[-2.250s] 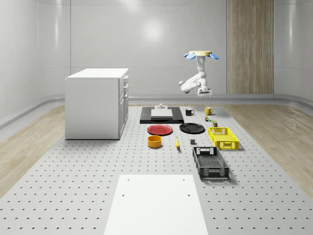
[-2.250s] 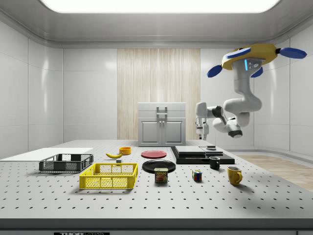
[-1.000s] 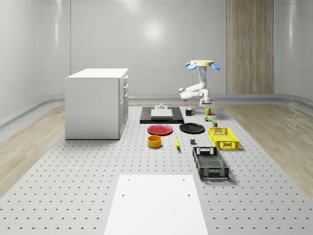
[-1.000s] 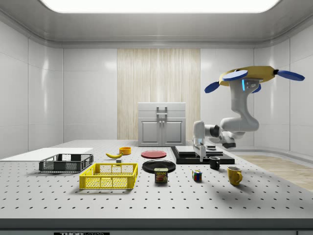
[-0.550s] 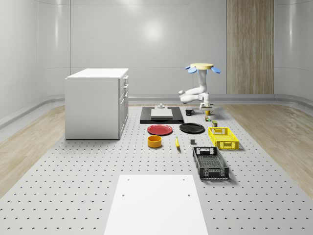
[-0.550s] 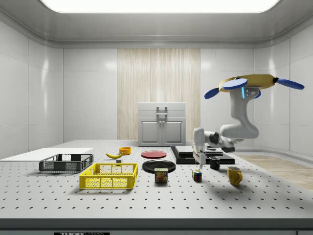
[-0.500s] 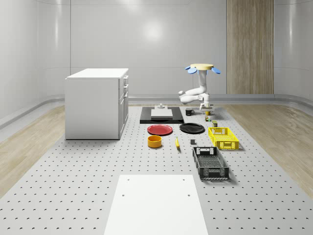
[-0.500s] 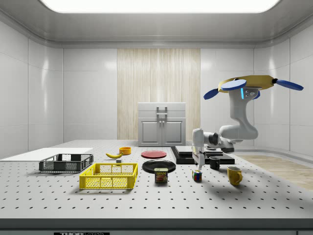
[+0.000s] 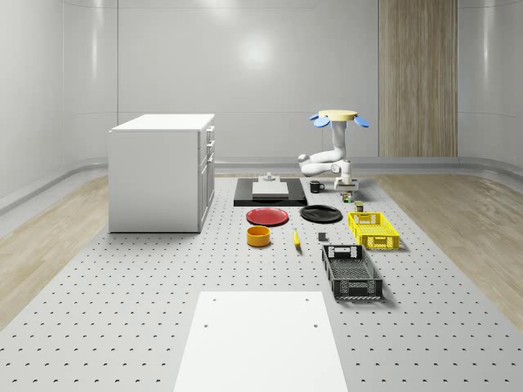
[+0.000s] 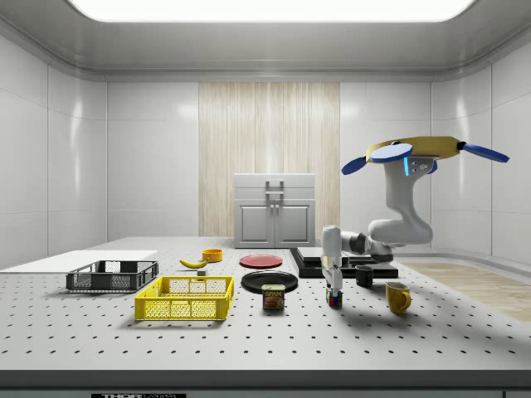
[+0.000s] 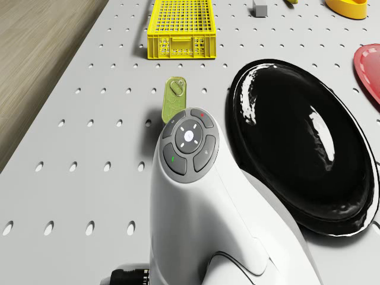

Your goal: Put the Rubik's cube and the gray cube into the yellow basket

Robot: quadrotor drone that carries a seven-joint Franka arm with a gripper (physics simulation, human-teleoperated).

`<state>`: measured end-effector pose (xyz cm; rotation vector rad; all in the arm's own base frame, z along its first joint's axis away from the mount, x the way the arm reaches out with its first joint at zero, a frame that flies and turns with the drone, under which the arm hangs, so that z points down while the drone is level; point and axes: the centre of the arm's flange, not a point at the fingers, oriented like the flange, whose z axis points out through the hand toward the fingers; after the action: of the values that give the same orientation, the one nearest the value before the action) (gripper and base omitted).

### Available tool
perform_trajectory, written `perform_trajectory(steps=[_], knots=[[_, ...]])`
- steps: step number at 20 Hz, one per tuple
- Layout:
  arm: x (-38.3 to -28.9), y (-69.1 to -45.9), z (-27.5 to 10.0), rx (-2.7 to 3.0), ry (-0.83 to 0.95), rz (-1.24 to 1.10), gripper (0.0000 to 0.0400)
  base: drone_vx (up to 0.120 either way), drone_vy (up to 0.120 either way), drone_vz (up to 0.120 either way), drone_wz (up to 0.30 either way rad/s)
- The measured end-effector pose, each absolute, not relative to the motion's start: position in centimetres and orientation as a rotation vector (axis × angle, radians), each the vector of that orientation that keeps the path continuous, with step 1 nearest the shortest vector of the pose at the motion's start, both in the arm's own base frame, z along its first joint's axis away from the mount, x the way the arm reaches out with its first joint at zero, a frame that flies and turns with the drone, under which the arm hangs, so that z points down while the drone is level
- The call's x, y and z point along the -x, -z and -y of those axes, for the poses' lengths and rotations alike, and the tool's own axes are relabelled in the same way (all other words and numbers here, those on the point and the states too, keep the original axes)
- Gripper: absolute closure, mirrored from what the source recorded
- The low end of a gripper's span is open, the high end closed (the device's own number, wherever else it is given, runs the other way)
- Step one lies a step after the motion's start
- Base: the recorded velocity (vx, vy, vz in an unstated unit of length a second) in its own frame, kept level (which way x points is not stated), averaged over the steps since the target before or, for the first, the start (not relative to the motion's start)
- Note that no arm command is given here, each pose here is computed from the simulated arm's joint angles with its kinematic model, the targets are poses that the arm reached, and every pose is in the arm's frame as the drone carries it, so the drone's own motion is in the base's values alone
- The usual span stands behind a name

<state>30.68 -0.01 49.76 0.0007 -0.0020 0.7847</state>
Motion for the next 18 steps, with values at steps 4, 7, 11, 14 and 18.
perform_trajectory(steps=[4,7,11,14,18], knots=[[-30.68,-51.0,0.0,-0.001,-0.785,0.002,0.0000,0.000,0.000,0.000,0.000],[-30.68,-51.7,0.0,-0.001,-0.785,0.002,0.0006,0.000,0.000,0.000,0.000],[-30.68,-52.3,0.0,-0.001,-0.785,0.002,0.0050,0.000,0.000,0.000,0.000],[-30.68,-52.5,0.0,-0.001,-0.785,0.002,0.0063,0.000,0.000,0.000,0.000],[-30.68,-52.5,0.0,-0.001,-0.785,0.002,0.0071,0.000,0.000,0.000,0.000]])
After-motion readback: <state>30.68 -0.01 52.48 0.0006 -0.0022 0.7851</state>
